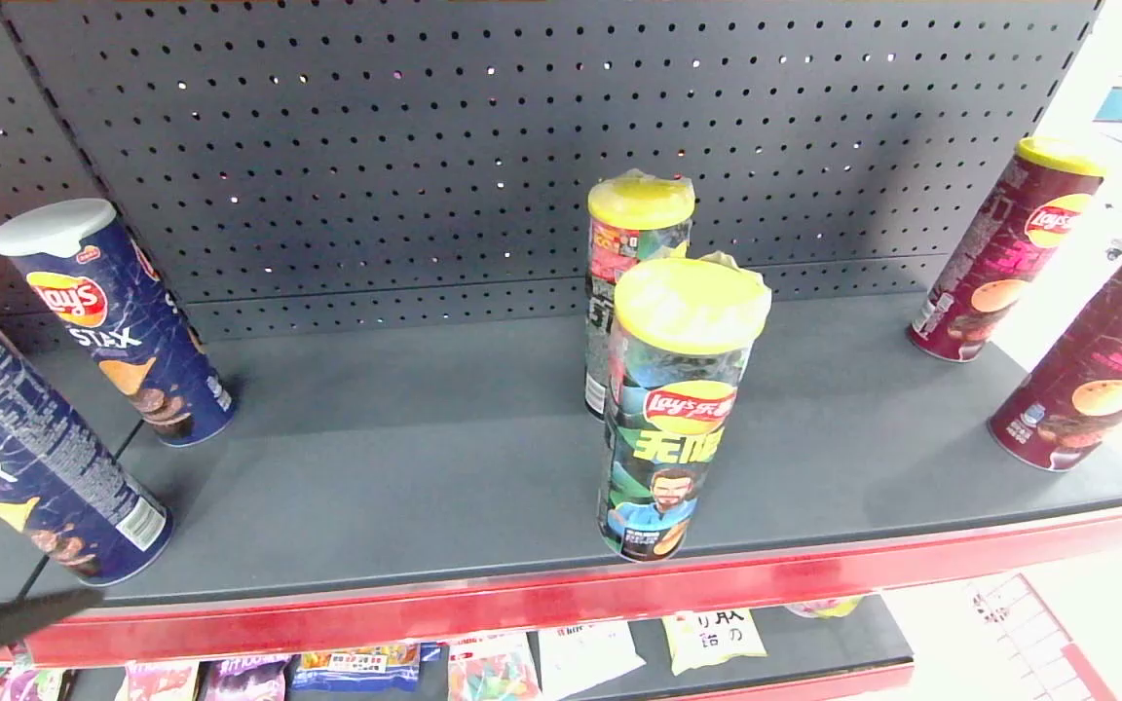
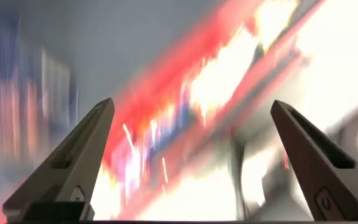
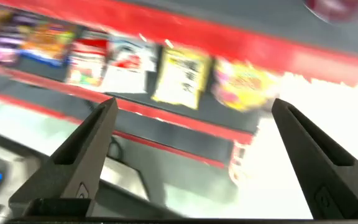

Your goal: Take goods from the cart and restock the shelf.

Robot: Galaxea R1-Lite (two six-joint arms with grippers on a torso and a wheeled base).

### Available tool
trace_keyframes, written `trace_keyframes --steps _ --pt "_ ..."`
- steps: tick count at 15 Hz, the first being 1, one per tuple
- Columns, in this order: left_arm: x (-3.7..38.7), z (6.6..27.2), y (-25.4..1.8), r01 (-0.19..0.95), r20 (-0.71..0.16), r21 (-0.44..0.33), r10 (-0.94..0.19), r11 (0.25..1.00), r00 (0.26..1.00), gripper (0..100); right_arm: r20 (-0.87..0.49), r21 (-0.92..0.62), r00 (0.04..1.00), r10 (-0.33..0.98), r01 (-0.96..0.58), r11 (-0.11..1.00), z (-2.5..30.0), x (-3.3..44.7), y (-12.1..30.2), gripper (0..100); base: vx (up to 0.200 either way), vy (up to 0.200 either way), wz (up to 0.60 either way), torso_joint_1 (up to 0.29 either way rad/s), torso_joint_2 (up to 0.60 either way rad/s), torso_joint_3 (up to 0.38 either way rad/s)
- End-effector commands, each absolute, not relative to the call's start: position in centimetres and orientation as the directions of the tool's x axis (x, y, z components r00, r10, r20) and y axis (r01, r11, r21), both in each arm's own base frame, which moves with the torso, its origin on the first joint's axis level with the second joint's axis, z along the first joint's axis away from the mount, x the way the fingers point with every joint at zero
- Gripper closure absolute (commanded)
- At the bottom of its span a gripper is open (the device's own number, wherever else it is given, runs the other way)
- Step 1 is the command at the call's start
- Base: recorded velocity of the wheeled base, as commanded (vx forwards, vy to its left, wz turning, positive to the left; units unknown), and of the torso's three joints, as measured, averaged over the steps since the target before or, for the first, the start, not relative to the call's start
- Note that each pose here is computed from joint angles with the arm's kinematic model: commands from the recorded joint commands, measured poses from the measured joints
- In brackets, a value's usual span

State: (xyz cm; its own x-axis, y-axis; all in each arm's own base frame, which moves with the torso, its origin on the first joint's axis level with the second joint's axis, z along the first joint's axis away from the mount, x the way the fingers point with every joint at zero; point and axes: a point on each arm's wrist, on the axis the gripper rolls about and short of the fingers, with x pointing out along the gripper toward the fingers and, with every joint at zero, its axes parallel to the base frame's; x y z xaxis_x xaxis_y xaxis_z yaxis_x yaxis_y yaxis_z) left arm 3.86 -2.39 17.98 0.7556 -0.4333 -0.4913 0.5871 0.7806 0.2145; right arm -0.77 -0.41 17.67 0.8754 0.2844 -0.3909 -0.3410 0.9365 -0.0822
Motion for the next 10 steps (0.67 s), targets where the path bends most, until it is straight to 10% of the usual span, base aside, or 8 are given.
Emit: trace_keyframes --steps 1,5,8,9,10 --pt "-5.0 15.6 1.6 0.219 -0.458 0.18 -0.116 0.959 0.882 0 -0.308 -0.092 0.928 0.207 -0.246 0.965 16.9 -3.6 -1.3 0 0.0 0.0 0.0 0.0 0.0 0.0" --pt "-6.4 12.9 -0.4 -0.14 -0.486 0.078 0.16 0.987 0.859 0 -0.293 -0.038 0.95 -0.108 0.101 0.994 15.3 -4.6 0.1 0 0.0 0.0 0.0 0.0 0.0 0.0" --pt "-6.0 11.3 -0.6 0.053 -0.332 0.008 -0.048 0.999 0.942 0 -0.232 -0.029 0.972 0.034 -0.041 0.999 12.5 -5.7 0.5 0 0.0 0.0 0.0 0.0 0.0 0.0" --pt "-4.1 10.2 -0.4 0.124 -0.096 0.042 -0.119 0.991 0.988 0 -0.165 -0.062 0.979 0.116 -0.128 0.99 11.8 -6.1 0.2 0 0.0 0.0 0.0 0.0 0.0 0.0" --pt "-3.9 9.9 -0.3 0.129 -0.08 0.046 -0.125 0.991 0.989 0 -0.165 -0.069 0.979 0.122 -0.135 0.988 11.6 -6.1 0.2 0 0.0 0.0 0.0 0.0 0.0 0.0"
